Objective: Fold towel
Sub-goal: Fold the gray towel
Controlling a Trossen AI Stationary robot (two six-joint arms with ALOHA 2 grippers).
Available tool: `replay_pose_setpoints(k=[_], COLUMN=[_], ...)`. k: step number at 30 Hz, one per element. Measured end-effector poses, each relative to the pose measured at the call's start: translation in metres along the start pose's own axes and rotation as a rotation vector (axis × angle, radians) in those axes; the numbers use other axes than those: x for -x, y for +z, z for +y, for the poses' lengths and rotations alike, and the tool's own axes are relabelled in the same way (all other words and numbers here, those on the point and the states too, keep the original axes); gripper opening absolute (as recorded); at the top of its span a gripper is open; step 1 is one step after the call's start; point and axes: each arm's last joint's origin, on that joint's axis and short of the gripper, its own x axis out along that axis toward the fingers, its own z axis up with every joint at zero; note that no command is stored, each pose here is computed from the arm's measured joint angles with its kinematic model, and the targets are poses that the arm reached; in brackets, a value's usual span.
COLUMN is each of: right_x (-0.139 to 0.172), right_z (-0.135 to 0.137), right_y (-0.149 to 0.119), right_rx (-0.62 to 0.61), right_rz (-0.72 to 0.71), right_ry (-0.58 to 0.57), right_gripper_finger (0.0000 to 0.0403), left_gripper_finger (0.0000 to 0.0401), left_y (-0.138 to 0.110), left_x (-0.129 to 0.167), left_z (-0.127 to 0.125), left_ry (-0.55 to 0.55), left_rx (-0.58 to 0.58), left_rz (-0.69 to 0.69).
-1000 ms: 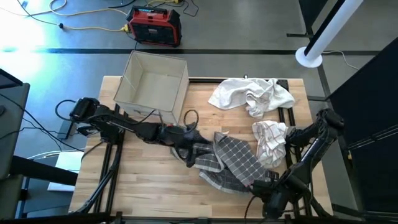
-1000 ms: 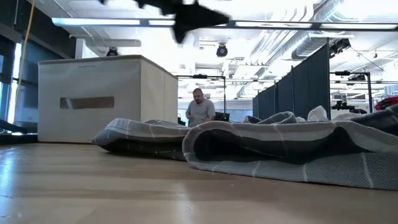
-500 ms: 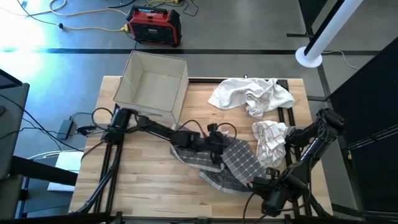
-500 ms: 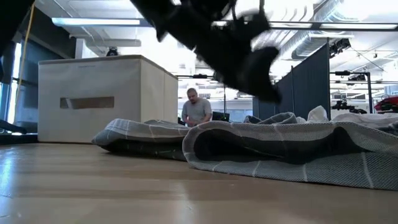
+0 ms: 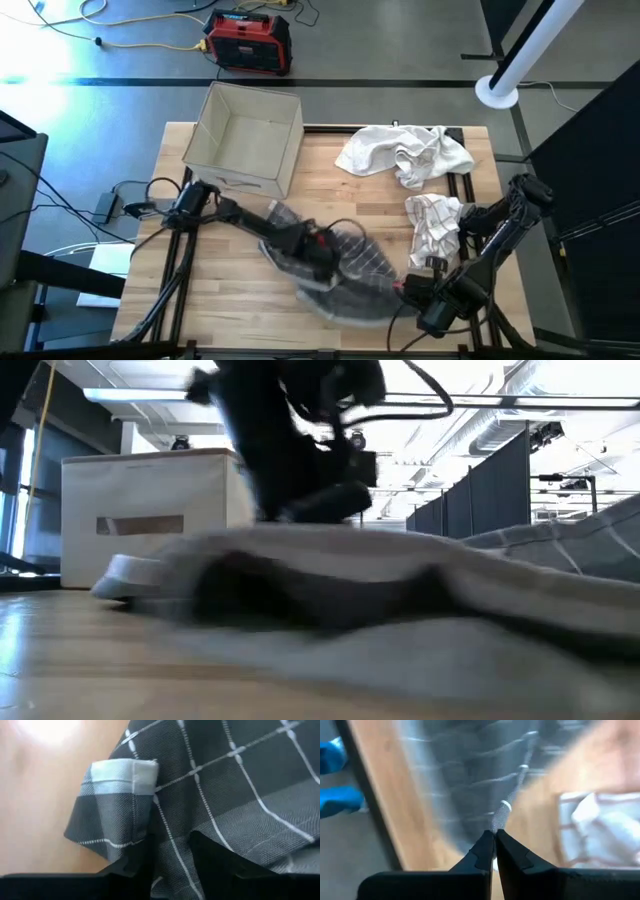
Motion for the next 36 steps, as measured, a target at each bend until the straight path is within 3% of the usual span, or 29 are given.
replay_pose_setpoints(k=[3,6,10,14,17,20,22,26,28,31,36], right_x=[0.000,-0.001,-0.001,0.000,0.005,0.013,0.017,0.022,0.023,0.023,0.022], right_z=[-0.011,-0.021,-0.033,-0.035,-0.034,-0.032,-0.031,-0.030,-0.028,-0.026,-0.020], right_y=[0.012,0.028,0.040,0.031,0.016,0.004,0.000,-0.006,-0.007,-0.007,-0.004], right_rx=[0.006,0.043,0.126,0.207,0.253,0.263,0.237,0.164,0.117,0.054,-0.018], right_rz=[-0.073,-0.131,-0.113,-0.029,0.006,-0.017,-0.054,-0.118,-0.158,-0.211,-0.248], right_ry=[-0.076,-0.129,-0.168,-0.191,-0.217,-0.228,-0.220,-0.212,-0.217,-0.212,-0.145], right_gripper_finger=[0.0000,0.0000,0.0000,0.0000,0.0000,0.0000,0.0000,0.0000,0.0000,0.0000,0.0000], left_gripper_finger=[0.0097,0.0085,0.0078,0.0078,0.0078,0.0078,0.0078,0.0078,0.0078,0.0078,0.0078], left_y=[-0.012,-0.012,0.000,0.015,0.027,0.041,0.051,0.065,0.072,0.081,0.086], left_x=[0.017,0.032,0.044,0.053,0.062,0.071,0.074,0.068,0.069,0.084,0.106], left_z=[-0.013,-0.018,-0.006,0.015,0.030,0.039,0.047,0.072,0.080,0.081,0.088], left_ry=[-0.029,-0.071,-0.055,-0.006,0.024,-0.001,-0.106,-0.297,-0.357,-0.409,-0.307], left_rx=[0.074,0.222,0.399,0.511,0.514,0.297,0.228,0.433,0.301,-0.036,-0.714], left_rz=[0.014,-0.007,-0.068,-0.146,-0.220,-0.290,-0.269,-0.119,-0.117,-0.151,-0.186])
